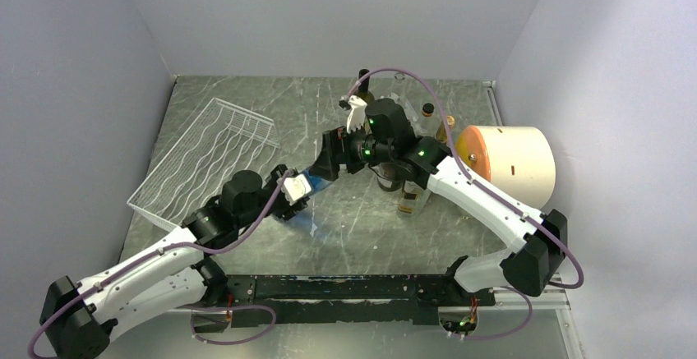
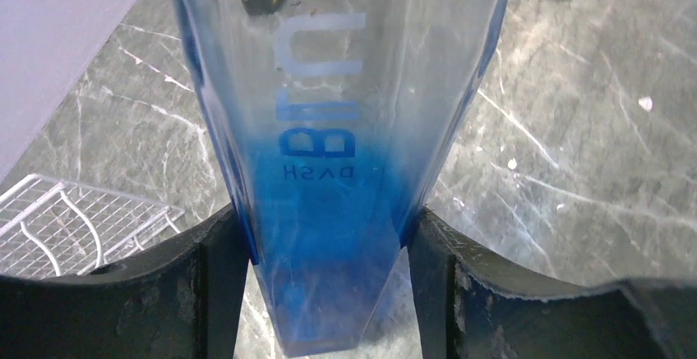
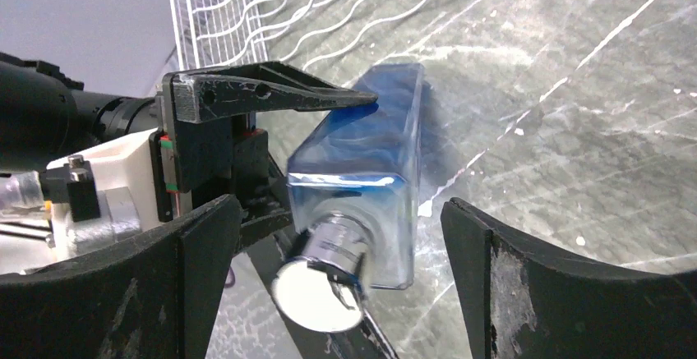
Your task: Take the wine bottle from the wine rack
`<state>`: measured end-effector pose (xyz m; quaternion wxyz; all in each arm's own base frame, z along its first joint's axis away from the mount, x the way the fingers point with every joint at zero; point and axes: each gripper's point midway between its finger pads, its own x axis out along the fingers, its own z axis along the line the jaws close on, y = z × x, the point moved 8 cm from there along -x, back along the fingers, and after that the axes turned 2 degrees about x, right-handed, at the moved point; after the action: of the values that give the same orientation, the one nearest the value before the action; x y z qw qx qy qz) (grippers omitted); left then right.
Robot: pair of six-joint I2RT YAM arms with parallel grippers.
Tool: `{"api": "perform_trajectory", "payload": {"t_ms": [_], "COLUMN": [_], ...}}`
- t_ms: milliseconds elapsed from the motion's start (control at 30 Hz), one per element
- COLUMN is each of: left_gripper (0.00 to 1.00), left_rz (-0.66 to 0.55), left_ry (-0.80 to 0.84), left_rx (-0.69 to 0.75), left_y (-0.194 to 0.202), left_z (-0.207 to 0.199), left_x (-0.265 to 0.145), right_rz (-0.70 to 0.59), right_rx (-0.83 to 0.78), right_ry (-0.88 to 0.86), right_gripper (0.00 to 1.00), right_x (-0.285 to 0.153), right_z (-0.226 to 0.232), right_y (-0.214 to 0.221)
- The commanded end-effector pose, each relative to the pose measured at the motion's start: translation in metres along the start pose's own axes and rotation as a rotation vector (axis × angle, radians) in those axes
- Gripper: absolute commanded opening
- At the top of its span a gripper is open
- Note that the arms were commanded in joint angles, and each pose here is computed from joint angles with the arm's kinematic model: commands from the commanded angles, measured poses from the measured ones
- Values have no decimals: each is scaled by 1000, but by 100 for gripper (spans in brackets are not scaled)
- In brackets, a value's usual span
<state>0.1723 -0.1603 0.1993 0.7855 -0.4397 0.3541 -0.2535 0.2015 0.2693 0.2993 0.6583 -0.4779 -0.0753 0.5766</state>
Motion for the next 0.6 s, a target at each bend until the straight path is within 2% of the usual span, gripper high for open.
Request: {"api": "perform_trajectory", "payload": {"t_ms": [0,133,267,467,500,533,567], "left_gripper": [7,7,7,7,10,19,34], "left_rz": [-256,-235,-228,-227,-230,-236,-243], "left_ry": [-133,-126,-120,-122,-118,-116,-116], "left_rx": [-65,-90,-119,-135,-134,-136,-139], "left_y": [-46,-45,-45,-45,-46,-47,-48], "left_z": [26,30,33,35,35,35,35], "left_x": [-5,0,3,3,3,3,2], "right_rz": [-43,-58,-60,-52,-62,-78,-98], "right_rx": [32,26,-6,-46,-52,-63,-74], "right_ry": [11,12,97,208,209,210,218], "right_gripper": [97,97,96,74,68,60,50], "right_x": [10,20,35,51,51,50,49], "right_z": [-4,-1,0,-4,-3,-2,-2], "right_y": [-3,-7,-7,-9,-11,-14,-19]}}
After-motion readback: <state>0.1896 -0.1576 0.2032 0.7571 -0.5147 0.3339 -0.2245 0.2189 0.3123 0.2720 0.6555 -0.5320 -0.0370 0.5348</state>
